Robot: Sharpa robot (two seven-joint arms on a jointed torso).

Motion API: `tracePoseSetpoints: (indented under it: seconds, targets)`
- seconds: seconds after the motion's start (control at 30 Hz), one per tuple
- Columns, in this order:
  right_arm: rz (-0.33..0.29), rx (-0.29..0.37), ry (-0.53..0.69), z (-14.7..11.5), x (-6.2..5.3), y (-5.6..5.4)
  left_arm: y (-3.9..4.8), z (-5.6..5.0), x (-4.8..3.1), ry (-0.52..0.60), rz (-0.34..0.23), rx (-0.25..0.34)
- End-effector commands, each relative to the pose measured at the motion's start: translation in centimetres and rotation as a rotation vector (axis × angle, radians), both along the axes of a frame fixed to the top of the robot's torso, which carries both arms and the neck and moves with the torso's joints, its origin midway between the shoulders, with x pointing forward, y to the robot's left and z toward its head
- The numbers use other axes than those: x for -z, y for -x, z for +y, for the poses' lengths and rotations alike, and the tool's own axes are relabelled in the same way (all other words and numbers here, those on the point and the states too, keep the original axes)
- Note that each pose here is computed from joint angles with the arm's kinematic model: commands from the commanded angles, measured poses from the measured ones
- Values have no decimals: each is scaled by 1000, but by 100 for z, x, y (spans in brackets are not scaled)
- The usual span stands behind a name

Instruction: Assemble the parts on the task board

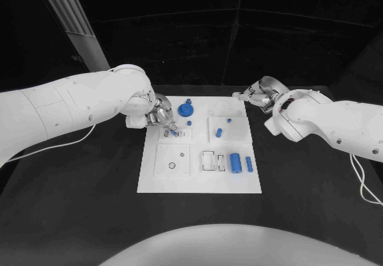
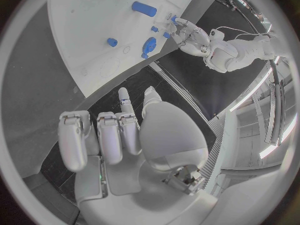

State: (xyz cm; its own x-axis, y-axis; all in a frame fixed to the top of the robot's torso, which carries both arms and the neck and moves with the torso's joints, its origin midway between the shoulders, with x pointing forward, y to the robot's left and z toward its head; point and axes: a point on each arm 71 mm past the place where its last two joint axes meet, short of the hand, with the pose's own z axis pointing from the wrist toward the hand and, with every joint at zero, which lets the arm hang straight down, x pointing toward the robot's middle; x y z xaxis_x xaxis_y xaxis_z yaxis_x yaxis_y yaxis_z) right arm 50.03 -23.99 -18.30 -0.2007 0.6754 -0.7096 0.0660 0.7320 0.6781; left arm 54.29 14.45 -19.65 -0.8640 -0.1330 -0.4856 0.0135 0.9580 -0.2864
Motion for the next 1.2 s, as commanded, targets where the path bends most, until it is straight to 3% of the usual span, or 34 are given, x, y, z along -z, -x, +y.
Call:
tracePoseSetpoints:
  seconds: [0.03,1.2]
  targets:
    - [-2,-7,2,9,-9,-2,-3,-8,-1,-10,1,3]
    - [-1,-9,2,17,-9,1,-21,-35,55,-36,20,1]
